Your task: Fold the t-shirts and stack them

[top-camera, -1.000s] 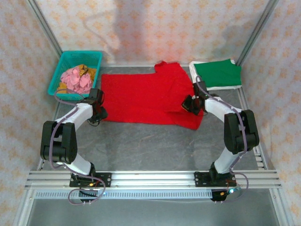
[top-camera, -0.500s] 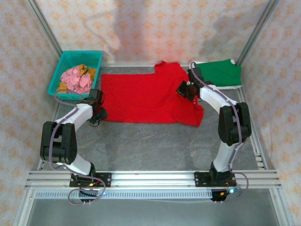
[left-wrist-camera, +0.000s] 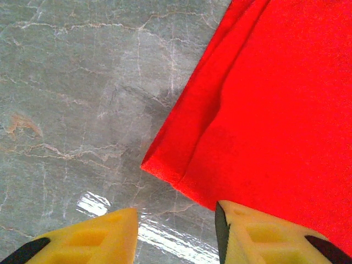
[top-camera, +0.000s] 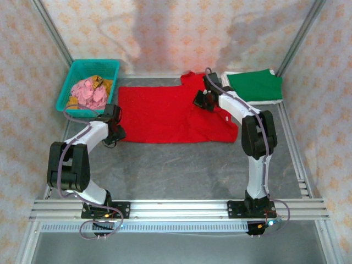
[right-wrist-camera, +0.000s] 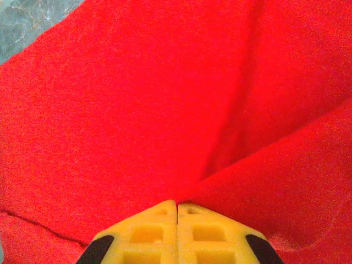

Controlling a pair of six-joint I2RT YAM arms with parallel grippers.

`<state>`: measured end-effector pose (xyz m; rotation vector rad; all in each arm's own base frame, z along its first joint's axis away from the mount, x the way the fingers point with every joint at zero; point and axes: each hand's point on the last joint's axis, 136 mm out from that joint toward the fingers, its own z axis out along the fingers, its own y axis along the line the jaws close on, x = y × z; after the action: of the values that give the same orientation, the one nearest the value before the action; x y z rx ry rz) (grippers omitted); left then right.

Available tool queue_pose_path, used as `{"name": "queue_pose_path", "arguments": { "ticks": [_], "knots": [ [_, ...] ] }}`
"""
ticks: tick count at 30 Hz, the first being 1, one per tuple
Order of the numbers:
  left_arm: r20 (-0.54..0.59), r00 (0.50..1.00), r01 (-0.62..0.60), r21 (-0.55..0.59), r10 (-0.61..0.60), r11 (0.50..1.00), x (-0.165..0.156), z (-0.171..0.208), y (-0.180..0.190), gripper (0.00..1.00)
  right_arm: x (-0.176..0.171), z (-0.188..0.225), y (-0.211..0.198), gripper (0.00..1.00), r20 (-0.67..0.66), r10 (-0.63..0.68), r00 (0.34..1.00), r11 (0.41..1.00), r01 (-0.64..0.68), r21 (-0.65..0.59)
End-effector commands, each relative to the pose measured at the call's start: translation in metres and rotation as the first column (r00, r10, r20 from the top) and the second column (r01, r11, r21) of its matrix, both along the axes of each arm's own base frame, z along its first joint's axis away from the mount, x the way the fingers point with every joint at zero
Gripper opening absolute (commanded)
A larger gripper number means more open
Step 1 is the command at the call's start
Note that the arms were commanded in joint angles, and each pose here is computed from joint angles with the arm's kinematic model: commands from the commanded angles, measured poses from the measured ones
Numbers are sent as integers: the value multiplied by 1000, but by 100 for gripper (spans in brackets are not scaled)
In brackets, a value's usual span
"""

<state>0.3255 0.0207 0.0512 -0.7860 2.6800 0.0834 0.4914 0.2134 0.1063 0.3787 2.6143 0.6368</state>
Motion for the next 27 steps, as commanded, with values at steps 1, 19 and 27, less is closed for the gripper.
{"name": "queue_pose_path", "arguments": {
  "ticks": [1,19,27],
  "knots": [
    [12,1000,13,46,-14,999,5,10,6,44,6,-5,-14,0,-10,-46,999,996,45,-79],
    [154,988,-7,83,-6,996,37,78,12,46,28,49,-21,34,77,-75,994,993,82,-91],
    [78,991,102,127,-112,987,72,70,7,47,-53,52,-39,36,170,-31,985,999,35,-22]
  ]
}}
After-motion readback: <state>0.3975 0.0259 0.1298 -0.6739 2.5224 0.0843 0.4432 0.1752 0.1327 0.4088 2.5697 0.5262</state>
